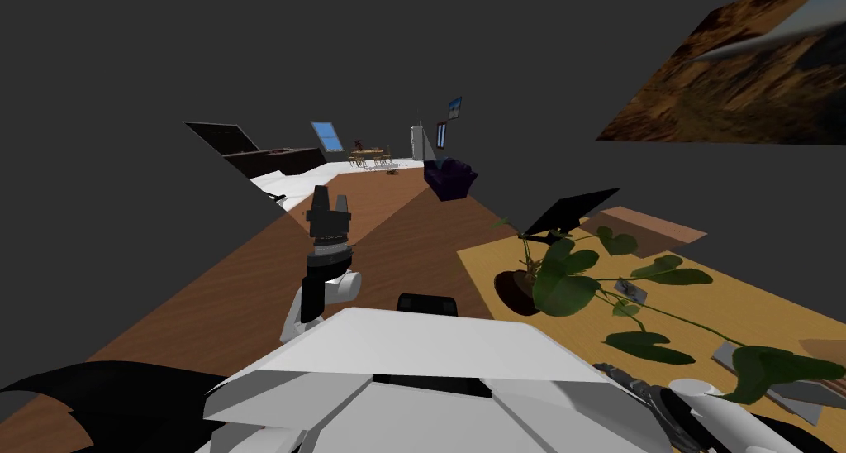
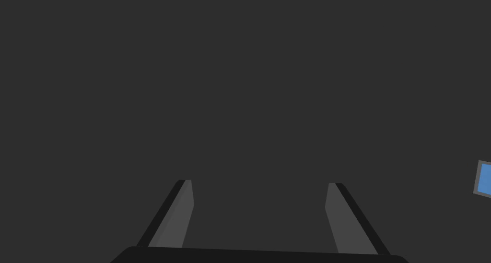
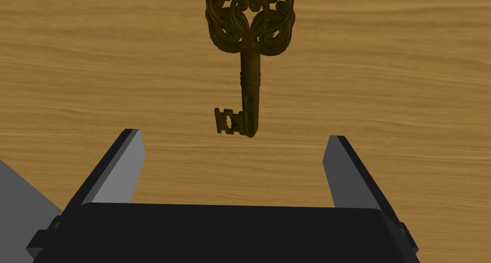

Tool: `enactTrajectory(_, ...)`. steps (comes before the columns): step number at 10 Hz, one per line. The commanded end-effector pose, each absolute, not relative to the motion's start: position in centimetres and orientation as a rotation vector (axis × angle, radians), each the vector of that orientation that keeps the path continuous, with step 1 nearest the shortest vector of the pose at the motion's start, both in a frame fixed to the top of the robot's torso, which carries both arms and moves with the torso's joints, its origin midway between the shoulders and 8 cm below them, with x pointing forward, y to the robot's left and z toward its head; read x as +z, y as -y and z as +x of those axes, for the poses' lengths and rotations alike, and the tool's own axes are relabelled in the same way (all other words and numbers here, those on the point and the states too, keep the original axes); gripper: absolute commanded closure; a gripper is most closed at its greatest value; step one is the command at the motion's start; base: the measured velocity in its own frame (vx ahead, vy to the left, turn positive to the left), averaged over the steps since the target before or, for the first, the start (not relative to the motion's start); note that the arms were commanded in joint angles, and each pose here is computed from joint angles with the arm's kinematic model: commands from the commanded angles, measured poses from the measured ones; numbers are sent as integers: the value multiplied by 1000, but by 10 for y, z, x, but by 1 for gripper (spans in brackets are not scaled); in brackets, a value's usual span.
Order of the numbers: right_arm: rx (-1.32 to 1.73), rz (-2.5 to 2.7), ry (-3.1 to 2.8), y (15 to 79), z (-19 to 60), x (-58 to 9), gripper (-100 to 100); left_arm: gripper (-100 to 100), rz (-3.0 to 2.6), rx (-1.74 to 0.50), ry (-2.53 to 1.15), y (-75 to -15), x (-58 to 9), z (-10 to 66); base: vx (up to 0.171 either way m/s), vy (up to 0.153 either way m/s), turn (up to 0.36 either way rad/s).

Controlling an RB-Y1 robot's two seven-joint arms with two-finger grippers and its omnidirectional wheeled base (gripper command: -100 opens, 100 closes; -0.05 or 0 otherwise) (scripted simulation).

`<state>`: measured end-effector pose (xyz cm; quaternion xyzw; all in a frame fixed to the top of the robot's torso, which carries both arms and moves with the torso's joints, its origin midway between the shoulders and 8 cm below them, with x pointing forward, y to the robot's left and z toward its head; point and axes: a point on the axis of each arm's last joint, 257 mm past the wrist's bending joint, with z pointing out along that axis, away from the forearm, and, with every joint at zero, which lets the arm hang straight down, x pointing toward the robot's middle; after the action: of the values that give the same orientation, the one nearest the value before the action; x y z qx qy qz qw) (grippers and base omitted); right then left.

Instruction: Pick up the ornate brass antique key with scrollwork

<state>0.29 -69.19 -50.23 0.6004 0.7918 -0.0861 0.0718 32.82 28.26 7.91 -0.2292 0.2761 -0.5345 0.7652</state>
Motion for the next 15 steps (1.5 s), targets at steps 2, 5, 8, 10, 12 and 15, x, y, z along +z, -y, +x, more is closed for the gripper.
enactTrajectory(2, -215, 1825, -2404, 681, 1, -505, -100, 0, -498, -1161, -600, -283, 79, 328, -45, -52, 155)
enactTrajectory(5, -186, 1889, -2414, 668, -15, -511, -100, 0, -498, -1161, -600, -283, 79, 328, -23, -32, 83)
enactTrajectory(8, -121, 1947, -2432, 650, -24, -517, -100, 0, -498, -1161, -600, -283, 79, 328, -41, -45, 118)
enactTrajectory(10, -121, 1947, -2432, 650, -24, -517, -100, 0, -498, -1161, -600, -283, 79, 328, -26, -23, 37)
enactTrajectory(12, -73, 1983, -2443, 637, -28, -521, -100, 0, -498, -1161, -600, -283, 79, 328, -40, -26, 131)
enactTrajectory(15, -85, 1958, -2449, 638, -25, -523, -100, 0, -498, -1161, -600, -283, 79, 328, -1, -10, -11)
